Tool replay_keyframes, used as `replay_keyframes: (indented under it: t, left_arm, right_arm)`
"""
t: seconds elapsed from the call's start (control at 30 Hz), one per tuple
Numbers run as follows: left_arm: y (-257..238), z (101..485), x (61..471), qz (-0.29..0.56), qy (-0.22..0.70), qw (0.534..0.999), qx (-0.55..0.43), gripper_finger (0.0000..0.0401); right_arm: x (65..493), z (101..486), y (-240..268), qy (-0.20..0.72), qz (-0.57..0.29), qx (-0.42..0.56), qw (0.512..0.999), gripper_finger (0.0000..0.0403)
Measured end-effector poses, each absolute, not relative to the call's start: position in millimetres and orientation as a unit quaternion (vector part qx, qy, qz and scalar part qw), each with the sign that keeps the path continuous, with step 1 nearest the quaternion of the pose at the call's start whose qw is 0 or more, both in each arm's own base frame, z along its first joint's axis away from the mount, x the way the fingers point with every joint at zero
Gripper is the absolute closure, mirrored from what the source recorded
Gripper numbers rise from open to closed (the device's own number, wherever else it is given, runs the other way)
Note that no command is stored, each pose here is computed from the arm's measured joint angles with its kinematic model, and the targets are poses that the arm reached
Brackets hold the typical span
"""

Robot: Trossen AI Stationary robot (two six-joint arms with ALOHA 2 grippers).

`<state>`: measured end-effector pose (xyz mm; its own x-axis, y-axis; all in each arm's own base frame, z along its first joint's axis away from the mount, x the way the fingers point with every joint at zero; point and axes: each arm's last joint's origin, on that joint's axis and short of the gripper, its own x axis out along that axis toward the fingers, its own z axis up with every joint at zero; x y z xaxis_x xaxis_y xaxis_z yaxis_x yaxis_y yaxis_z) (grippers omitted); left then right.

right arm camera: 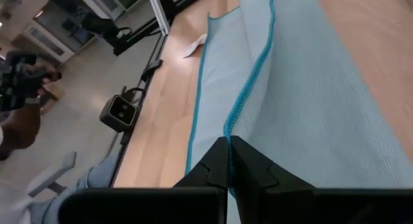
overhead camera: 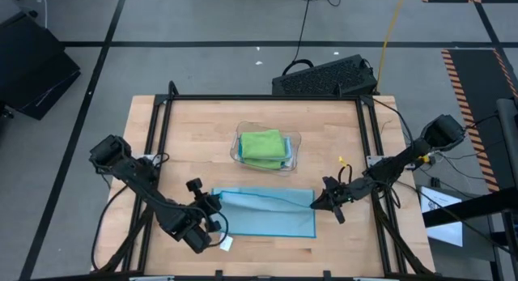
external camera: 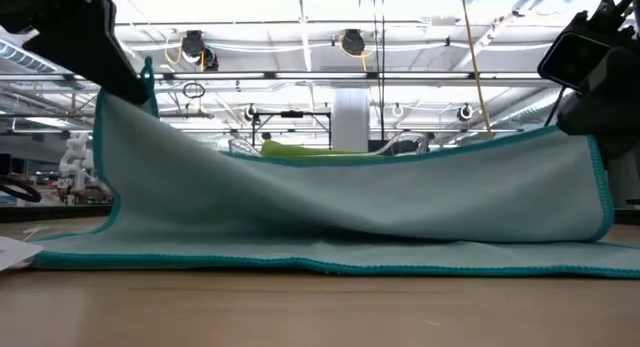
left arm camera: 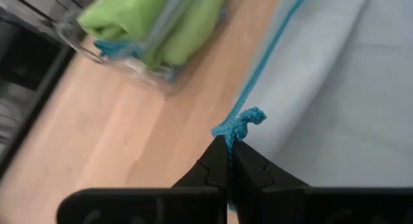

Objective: Fold microfiber towels
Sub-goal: Fold the blue microfiber cloth

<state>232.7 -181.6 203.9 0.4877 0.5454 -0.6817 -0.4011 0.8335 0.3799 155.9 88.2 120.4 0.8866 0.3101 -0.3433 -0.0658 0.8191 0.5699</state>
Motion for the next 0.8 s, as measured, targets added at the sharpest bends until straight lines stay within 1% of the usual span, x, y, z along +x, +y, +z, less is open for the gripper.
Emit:
replay_keyframes:
  t: [0.1, 0.27, 0.37, 0.53, 0.7, 0.8]
  left_arm:
    - [-184.5, 203.3, 235.3, 0.264, 0.427, 0.863, 0.063, 0.0397]
    - [-189.3, 203.6, 240.2, 0.244, 0.417, 0.874, 0.048, 0.0393]
    - [-189.8, 203.4, 240.2, 0.239, 0.423, 0.873, 0.045, 0.0397]
    - [-189.5, 203.1, 239.9, 0.241, 0.424, 0.872, 0.044, 0.039]
    - [-190.2, 202.5, 239.6, 0.237, 0.434, 0.869, 0.03, 0.0397]
    - [-190.4, 202.3, 239.6, 0.236, 0.436, 0.868, 0.027, 0.0389]
  right_arm:
    - [155.8, 120.3, 88.4, 0.218, 0.106, 0.282, 0.928, 0.0399]
    - [154.8, 117.2, 87.9, 0.233, 0.101, 0.276, 0.927, 0.0399]
    - [154.7, 116.9, 87.9, 0.236, 0.099, 0.284, 0.924, 0.0399]
    - [154.6, 116.9, 88.0, 0.236, 0.099, 0.287, 0.923, 0.0399]
    - [152.8, 117.3, 91.6, 0.238, 0.108, 0.289, 0.921, 0.0399]
    - [151.8, 116.7, 92.8, 0.237, 0.104, 0.284, 0.923, 0.0398]
